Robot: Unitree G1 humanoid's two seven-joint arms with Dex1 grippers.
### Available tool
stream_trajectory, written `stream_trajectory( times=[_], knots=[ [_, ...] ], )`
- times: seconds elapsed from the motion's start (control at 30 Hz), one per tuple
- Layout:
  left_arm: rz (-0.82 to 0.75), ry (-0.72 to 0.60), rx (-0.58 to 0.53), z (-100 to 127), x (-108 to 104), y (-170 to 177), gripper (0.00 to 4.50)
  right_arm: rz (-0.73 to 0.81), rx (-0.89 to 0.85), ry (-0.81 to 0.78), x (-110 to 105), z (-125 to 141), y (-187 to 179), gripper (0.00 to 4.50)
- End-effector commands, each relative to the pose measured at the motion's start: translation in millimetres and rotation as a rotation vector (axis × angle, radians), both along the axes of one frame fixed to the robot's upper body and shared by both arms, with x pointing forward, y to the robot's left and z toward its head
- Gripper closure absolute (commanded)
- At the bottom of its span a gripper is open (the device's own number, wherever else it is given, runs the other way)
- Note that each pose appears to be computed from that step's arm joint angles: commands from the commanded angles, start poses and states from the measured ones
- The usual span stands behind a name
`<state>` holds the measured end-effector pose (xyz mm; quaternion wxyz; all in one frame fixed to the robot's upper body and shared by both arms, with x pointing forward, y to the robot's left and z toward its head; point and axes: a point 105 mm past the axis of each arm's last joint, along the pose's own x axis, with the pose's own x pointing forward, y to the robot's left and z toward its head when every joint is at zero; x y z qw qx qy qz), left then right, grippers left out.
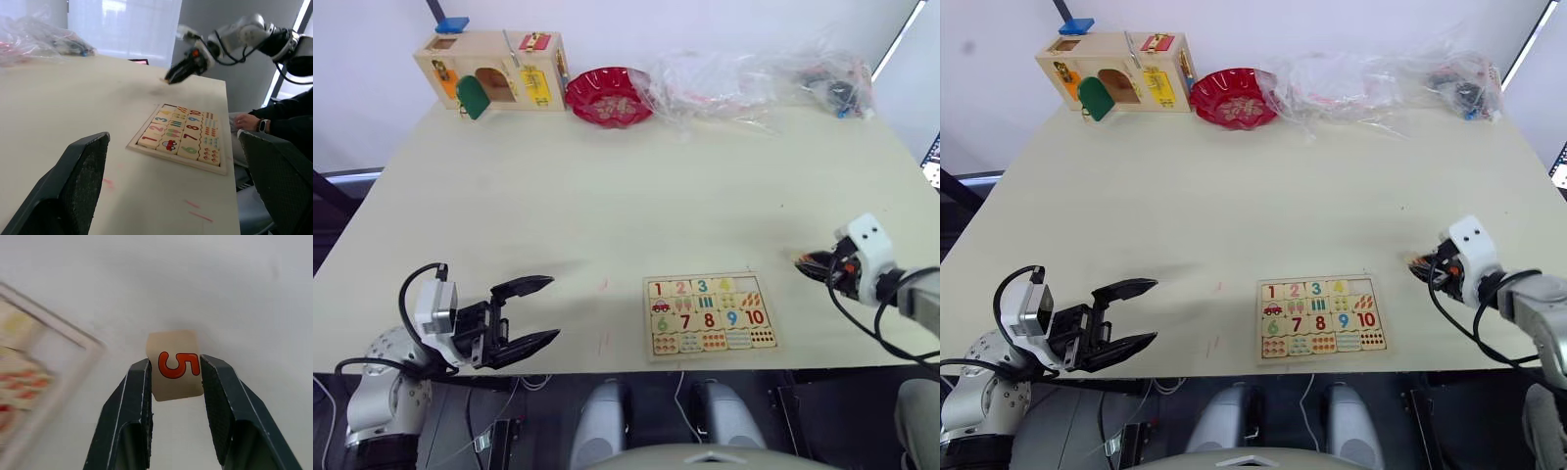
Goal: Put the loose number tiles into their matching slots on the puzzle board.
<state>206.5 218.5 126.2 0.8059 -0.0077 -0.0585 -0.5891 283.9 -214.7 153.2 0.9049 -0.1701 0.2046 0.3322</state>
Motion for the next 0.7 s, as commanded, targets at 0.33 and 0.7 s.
stream_trajectory(
  times=[0.33, 0.7],
  knots=[
    [-0.028, -0.038, -0.011, 19, -1, -13, 0.00, 0.551, -0.347, 0.057, -5, 19, 59, 3.59],
    [-0.028, -0.031, 0.013, 22, -5, -12, 0.00, 0.665, -0.503, 0.152, 6, -11, 60, 3.59]
  ],
)
